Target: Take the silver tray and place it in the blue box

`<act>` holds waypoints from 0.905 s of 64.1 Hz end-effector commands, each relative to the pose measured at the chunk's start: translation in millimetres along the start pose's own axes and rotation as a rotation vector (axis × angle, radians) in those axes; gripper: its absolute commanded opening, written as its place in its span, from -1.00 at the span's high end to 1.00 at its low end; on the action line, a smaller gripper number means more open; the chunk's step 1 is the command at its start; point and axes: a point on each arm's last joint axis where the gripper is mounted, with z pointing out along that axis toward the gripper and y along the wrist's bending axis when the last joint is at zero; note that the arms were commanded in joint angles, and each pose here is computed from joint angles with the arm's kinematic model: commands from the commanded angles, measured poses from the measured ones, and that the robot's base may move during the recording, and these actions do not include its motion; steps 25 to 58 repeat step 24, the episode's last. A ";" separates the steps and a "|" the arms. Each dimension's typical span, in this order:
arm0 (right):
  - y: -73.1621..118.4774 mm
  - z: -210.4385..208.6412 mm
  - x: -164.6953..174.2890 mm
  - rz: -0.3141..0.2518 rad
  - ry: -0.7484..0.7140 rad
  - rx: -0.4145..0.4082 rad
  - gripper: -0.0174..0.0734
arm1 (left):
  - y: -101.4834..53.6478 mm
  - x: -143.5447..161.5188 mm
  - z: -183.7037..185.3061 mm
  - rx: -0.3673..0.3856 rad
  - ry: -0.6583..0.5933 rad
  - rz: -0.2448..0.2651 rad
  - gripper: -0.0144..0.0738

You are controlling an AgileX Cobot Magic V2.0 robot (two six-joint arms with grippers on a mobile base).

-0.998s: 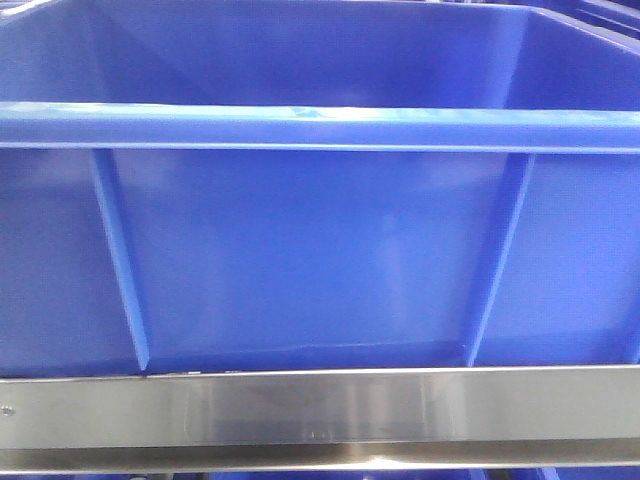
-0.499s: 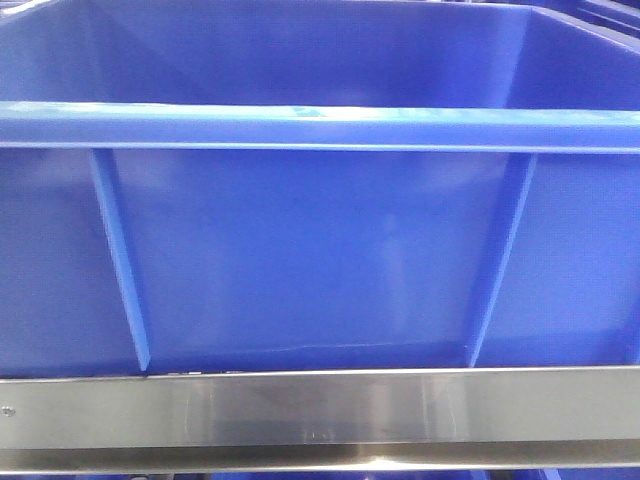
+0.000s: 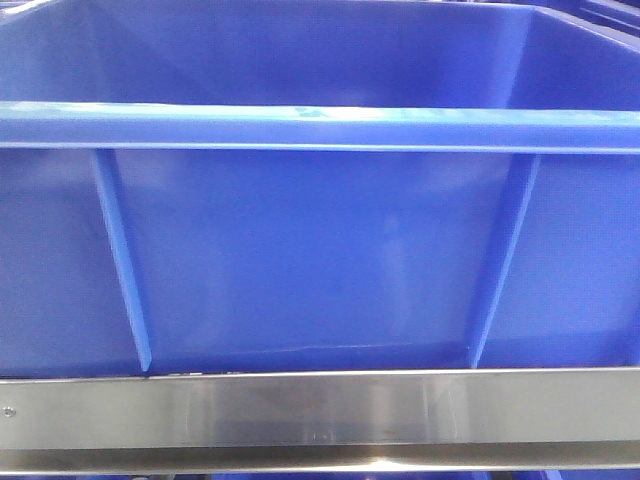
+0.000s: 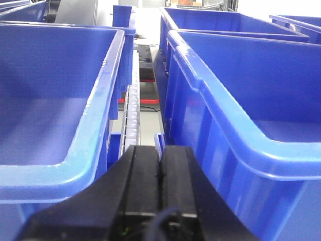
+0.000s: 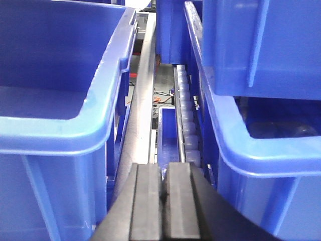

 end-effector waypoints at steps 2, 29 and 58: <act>-0.5 -1.9 -8.7 -0.009 -0.110 0.008 0.50 | 0.6 -10.3 -1.7 -0.006 -0.110 -0.016 0.88; -0.5 -1.9 -8.7 -0.009 -0.110 0.008 0.50 | 0.6 -10.3 -1.7 -0.006 -0.110 -0.016 0.89; -0.5 -1.9 -8.7 -0.009 -0.110 0.008 0.50 | 0.6 -10.3 -1.7 -0.006 -0.110 -0.016 0.89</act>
